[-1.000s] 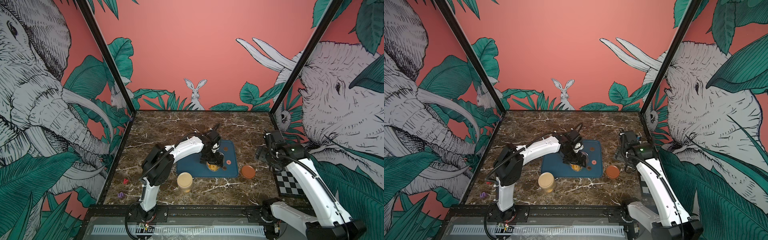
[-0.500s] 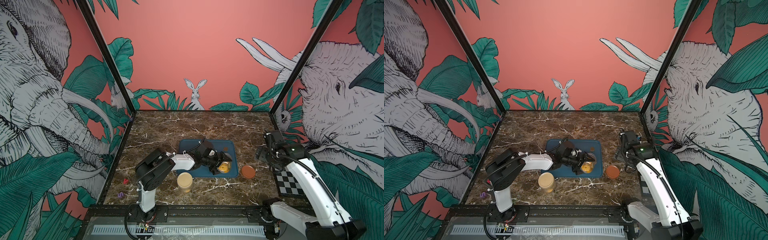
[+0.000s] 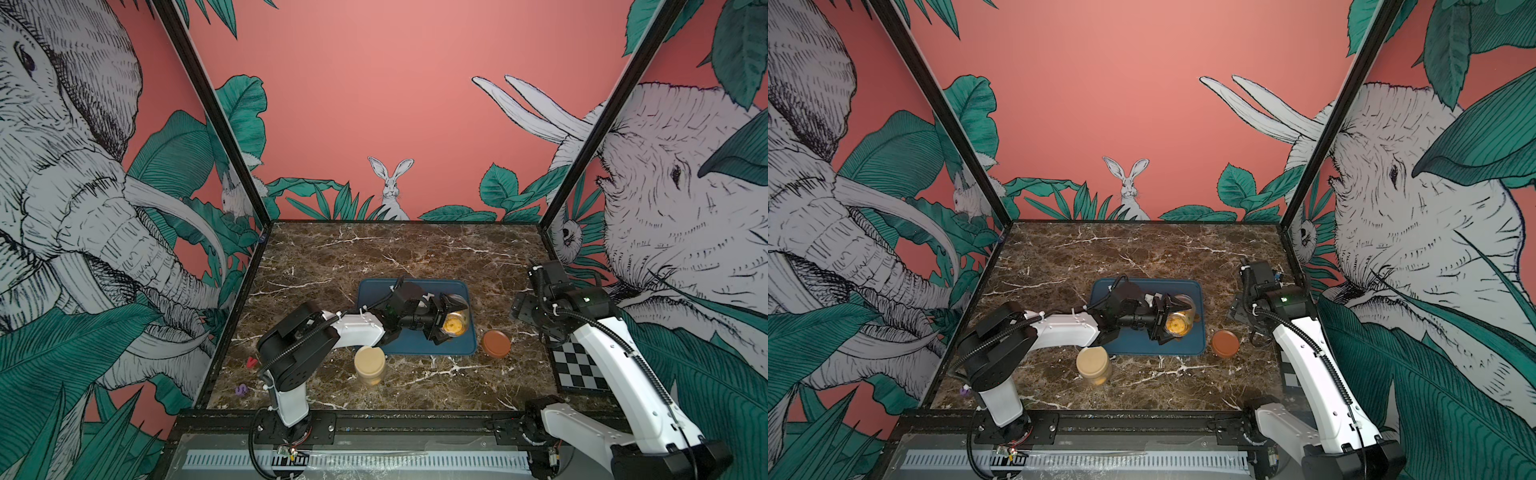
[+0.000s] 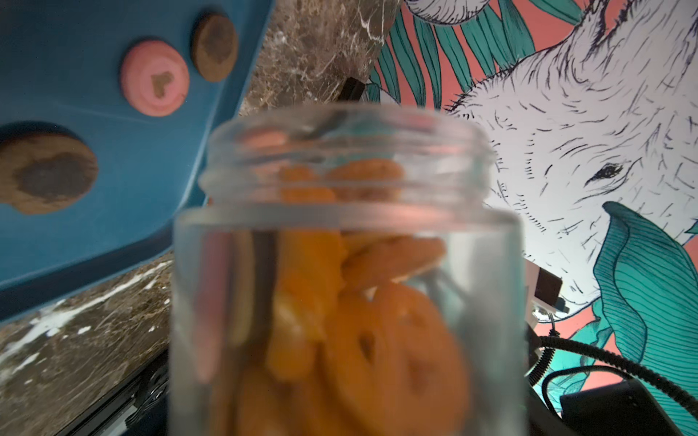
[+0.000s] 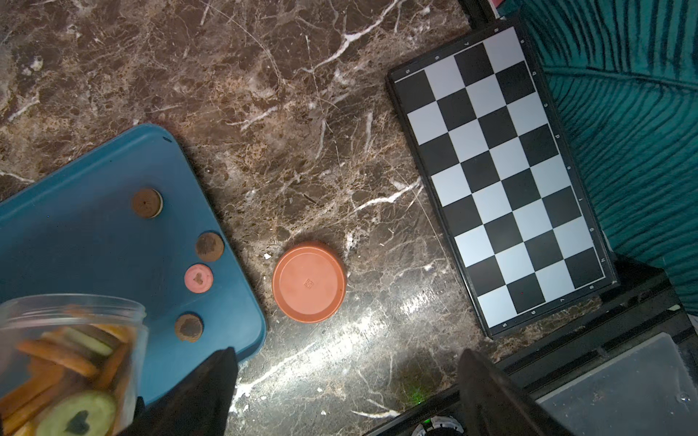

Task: Pour the cookies out of the jar
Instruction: Pour the cookies in the jar onto the tray.

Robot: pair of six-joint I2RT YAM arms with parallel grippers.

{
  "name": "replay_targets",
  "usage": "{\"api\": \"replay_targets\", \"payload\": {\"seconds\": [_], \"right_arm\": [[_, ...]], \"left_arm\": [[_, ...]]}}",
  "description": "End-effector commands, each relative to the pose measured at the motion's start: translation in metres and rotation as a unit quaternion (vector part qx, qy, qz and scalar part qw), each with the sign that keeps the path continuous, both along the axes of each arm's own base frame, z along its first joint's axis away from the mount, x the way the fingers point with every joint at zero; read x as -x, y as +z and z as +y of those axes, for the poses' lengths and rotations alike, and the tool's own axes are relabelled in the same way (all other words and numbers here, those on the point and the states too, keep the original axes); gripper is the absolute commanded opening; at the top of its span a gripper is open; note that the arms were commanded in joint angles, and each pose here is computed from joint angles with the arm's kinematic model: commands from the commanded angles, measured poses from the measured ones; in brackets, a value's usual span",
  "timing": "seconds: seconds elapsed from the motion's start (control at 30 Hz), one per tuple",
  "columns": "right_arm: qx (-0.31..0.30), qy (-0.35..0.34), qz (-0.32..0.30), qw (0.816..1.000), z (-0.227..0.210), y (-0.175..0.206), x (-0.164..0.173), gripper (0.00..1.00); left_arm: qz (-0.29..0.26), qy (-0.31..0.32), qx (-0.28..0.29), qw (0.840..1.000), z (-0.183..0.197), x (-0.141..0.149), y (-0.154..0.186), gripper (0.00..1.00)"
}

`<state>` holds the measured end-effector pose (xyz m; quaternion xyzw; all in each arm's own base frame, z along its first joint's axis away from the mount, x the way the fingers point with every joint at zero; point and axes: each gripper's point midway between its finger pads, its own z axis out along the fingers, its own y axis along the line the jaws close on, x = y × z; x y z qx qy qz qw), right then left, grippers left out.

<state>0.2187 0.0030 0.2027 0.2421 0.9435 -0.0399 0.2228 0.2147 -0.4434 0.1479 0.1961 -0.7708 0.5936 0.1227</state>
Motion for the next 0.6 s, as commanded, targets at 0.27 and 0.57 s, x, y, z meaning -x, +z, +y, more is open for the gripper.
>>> {"api": "replay_targets", "payload": {"seconds": [0.27, 0.57], "right_arm": [[0.006, -0.016, 0.001, 1.0, -0.006, -0.003, 0.008, 0.93], [0.008, -0.016, 0.002, 1.0, -0.008, -0.004, 0.01, 0.92]], "left_arm": [[-0.008, -0.06, -0.113, 0.992, 0.031, 0.005, -0.011, 0.0], [-0.055, -0.082, -0.096, 0.99, 0.018, 0.0, 0.024, 0.0]]}}
